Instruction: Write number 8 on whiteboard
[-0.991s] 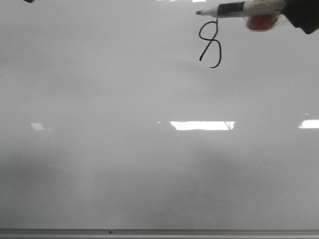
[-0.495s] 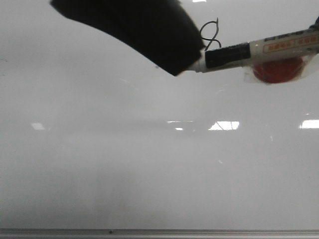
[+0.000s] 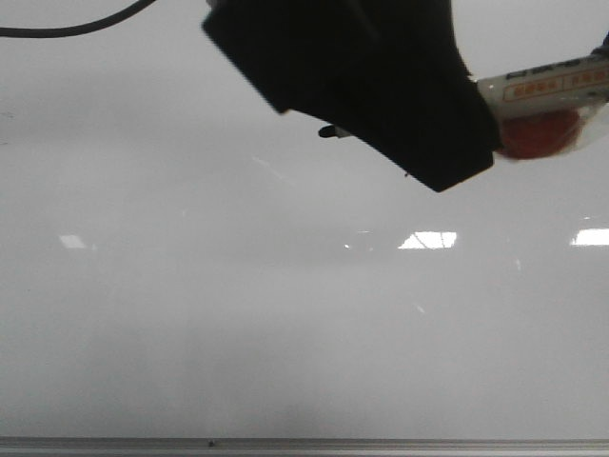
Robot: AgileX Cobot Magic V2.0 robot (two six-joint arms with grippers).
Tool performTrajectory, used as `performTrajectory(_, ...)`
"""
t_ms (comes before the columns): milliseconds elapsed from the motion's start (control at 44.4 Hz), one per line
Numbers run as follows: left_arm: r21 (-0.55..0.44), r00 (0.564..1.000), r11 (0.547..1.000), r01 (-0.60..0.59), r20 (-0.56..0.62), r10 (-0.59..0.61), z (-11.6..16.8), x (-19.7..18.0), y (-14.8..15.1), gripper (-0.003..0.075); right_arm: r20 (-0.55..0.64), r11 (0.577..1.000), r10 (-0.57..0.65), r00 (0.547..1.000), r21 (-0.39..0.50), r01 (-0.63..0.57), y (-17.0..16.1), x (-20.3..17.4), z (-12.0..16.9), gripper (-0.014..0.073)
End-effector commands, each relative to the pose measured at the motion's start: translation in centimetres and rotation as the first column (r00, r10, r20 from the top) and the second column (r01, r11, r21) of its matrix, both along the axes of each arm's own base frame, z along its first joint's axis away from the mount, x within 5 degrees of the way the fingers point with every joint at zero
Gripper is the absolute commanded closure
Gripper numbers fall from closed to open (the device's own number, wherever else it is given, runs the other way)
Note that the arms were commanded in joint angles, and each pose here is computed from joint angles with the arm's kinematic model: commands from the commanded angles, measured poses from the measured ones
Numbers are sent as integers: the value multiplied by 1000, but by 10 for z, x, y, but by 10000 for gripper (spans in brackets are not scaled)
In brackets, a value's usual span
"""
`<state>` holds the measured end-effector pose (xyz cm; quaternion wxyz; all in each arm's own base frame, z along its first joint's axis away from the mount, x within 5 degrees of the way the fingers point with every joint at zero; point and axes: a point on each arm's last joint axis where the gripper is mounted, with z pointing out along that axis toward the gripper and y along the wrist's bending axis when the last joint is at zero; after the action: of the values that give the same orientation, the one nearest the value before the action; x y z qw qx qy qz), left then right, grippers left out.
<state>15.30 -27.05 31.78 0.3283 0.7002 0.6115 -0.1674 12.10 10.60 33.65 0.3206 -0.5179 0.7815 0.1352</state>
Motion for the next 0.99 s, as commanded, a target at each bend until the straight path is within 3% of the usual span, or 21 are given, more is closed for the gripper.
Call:
performTrajectory(0, -108, 999, 994, -9, 39, 13, 25, -3, -1, 601, 50, 999, -3, 999, 48, 0, 2, 1, 11, 652)
performTrajectory(135, -108, 999, 994, -9, 39, 13, 25, -3, -1, 687, 51, 999, -3, 999, 49, 1, 2, 1, 11, 578)
performTrajectory(315, -105, 999, 994, -38, 25, 41, 28, -3, 2, 693, 53, 1000, -14, 998, 15, 13, -2, 0, 11, 171)
performTrajectory(383, -87, 996, 993, -84, 29, 87, 30, -2, 8, 693, 62, 999, -51, 997, -1, 51, -8, -3, 12, 71)
performTrajectory(540, -13, 957, 961, -275, 97, 275, 40, 4, 34, 693, 113, 978, -209, 971, 6, 209, -27, -9, 20, 57)
performTrajectory(630, 8, 882, 892, -452, 151, 446, 48, 9, 54, 693, 145, 959, -284, 948, 23, 284, -36, -14, 25, 57)
performTrajectory(698, 18, 791, 804, -595, 193, 581, 54, 13, 71, 693, 156, 944, -330, 931, 43, 328, -42, -17, 28, 57)
performTrajectory(788, 13, 638, 653, -757, 228, 735, 61, 19, 97, 693, 169, 937, -348, 922, 60, 343, -46, -21, 31, 57)
performTrajectory(968, -29, 442, 459, -888, 221, 869, 63, 38, 143, 694, 171, 937, -349, 922, 62, 343, -46, -21, 31, 57)
